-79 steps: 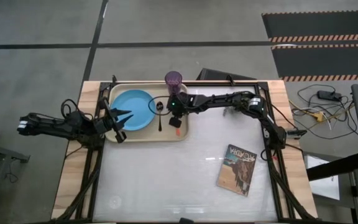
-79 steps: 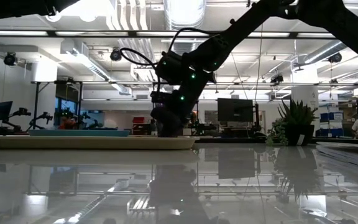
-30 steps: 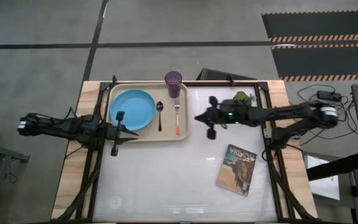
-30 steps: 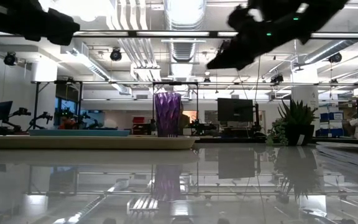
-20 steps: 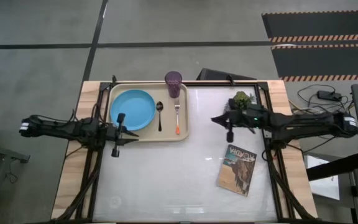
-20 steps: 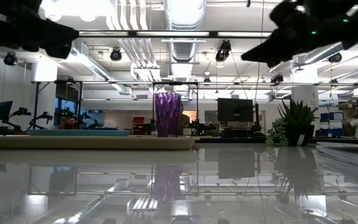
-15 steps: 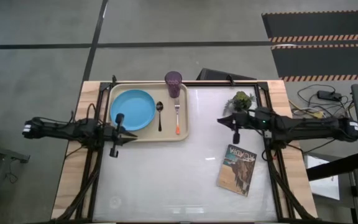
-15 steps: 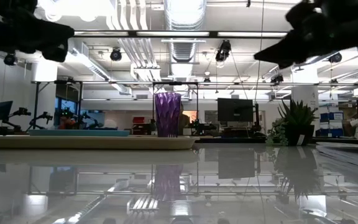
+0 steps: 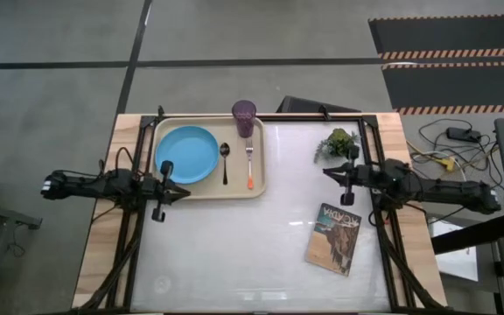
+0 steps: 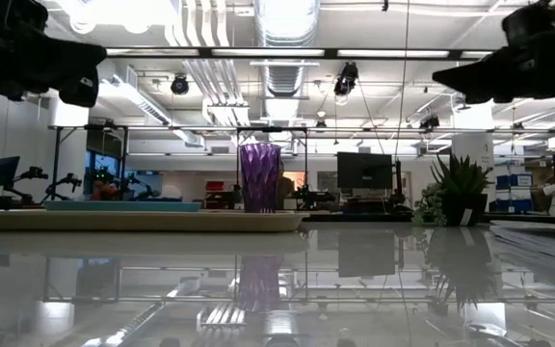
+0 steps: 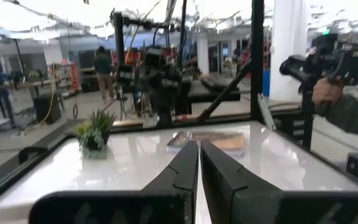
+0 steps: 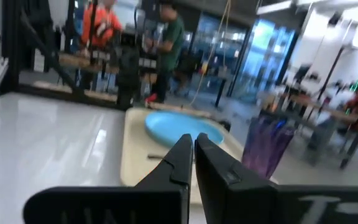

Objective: Pick and place plate/cup/fork/spoon on tray
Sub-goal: Return to Home Position

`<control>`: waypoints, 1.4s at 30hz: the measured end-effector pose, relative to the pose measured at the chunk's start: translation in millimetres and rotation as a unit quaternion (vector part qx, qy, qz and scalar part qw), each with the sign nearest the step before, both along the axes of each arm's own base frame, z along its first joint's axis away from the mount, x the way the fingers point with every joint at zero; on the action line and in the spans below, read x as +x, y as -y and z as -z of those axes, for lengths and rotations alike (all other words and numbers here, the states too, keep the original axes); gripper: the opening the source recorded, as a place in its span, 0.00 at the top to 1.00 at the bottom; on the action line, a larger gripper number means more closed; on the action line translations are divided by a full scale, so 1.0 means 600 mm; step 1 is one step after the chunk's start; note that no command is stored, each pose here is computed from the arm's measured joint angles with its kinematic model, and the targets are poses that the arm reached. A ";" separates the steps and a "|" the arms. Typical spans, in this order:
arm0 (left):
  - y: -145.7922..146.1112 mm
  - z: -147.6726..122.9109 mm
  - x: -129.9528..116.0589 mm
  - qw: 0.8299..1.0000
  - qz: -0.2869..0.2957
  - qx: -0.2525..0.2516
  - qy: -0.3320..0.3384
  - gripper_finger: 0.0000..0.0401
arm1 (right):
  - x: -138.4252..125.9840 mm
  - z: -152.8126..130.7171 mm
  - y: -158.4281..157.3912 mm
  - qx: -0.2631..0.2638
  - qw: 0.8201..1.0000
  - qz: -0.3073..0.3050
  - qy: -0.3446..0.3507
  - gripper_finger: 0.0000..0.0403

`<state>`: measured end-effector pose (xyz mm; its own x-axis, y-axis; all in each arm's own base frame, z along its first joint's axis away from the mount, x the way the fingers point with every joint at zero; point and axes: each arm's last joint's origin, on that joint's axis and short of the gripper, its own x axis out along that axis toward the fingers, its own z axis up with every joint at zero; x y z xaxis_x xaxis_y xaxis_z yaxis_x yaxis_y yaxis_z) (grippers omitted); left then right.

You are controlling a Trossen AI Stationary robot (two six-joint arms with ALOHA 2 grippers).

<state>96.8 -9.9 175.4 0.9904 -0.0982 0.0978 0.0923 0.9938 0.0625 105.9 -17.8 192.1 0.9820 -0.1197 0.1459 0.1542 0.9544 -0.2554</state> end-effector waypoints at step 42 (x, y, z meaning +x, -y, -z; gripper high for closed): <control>0.001 0.016 0.010 0.999 -0.004 0.005 -0.051 1.00 | -0.013 0.016 -0.016 0.034 0.989 -0.145 0.003 0.98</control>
